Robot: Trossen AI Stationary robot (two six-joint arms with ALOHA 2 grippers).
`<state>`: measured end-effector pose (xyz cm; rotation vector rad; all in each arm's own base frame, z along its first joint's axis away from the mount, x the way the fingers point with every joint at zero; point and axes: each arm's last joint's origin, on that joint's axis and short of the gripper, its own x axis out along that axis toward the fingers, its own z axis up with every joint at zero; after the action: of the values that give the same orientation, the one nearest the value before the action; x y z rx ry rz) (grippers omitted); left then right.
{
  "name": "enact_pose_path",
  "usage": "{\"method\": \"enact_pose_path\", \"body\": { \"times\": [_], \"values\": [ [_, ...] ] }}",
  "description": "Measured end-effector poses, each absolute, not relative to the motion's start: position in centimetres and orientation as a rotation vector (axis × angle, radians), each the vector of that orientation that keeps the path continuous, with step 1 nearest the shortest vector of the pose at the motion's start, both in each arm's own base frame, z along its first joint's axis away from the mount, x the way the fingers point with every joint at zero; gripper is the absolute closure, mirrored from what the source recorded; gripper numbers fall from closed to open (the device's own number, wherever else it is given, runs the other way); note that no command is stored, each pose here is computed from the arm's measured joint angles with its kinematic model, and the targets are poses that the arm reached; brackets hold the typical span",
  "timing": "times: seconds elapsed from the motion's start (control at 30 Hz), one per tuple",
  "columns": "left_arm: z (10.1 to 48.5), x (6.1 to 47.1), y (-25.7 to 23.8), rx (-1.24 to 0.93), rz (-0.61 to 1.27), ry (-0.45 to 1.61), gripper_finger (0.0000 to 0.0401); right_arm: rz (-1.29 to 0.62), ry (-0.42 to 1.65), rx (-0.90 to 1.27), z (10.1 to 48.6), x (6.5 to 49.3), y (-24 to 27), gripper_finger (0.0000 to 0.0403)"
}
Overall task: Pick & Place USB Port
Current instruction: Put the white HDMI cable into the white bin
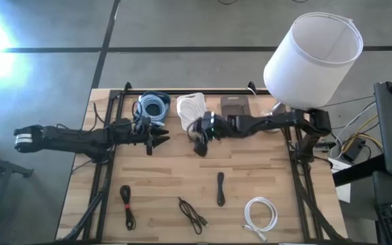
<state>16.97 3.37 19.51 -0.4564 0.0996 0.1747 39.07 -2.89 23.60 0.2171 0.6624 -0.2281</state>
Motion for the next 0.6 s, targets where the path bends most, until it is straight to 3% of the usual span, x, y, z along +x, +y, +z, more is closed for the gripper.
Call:
{"method": "enact_pose_path", "body": {
  "times": [0.43,0.6],
  "values": [
    [19.5,17.0,3.4,-0.468,0.175,0.098,0.0227,-0.117,1.084,0.313,23.0,33.6,9.3,0.0216],
    [19.7,17.0,3.4,-0.440,0.171,0.085,0.0227,-0.180,1.183,0.382,22.4,31.4,12.6,0.0216]
  ]
}}
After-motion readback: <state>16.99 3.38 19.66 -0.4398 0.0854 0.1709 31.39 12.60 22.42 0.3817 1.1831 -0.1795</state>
